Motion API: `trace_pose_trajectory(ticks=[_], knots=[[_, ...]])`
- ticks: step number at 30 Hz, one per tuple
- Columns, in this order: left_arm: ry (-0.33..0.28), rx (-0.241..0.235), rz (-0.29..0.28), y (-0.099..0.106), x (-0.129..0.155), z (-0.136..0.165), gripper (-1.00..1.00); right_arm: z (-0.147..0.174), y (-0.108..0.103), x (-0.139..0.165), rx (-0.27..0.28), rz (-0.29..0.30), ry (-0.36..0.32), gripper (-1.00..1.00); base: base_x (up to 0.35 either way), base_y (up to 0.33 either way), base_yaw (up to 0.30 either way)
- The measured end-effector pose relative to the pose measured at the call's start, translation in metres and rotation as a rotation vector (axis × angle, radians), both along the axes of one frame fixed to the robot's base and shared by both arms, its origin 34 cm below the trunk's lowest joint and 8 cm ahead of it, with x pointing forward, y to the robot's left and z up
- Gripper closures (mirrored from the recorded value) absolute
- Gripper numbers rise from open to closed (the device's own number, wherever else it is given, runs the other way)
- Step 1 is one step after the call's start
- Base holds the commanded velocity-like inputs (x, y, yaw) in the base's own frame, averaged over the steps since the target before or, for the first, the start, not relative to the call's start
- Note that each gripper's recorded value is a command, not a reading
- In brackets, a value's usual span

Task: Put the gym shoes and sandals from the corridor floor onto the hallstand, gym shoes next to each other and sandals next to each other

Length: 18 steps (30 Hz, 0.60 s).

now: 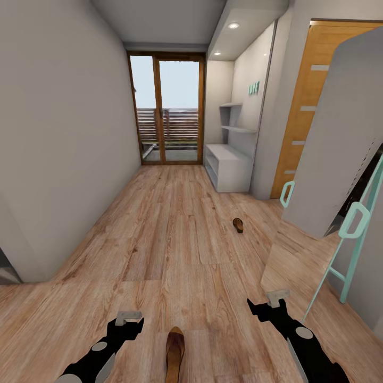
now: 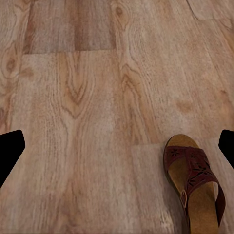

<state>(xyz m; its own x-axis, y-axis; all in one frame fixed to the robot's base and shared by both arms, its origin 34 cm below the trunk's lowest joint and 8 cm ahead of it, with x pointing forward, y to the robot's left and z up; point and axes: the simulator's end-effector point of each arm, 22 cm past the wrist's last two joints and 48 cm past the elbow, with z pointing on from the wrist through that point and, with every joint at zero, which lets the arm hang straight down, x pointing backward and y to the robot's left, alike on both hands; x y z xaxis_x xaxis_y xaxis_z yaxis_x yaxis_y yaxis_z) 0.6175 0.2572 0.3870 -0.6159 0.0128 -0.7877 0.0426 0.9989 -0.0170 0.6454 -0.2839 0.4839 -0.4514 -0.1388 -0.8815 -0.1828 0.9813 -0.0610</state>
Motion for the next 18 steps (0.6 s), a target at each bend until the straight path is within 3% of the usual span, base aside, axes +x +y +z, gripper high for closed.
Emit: trace_pose_trajectory(ticks=[18], knots=[[0.001,-0.005,0.001,-0.0026,-0.0003,-0.0003,-1.0,0.0012,-0.0003,0.0006,0.0,-0.001,-0.003,-1.0,0.0,0.0,0.0]])
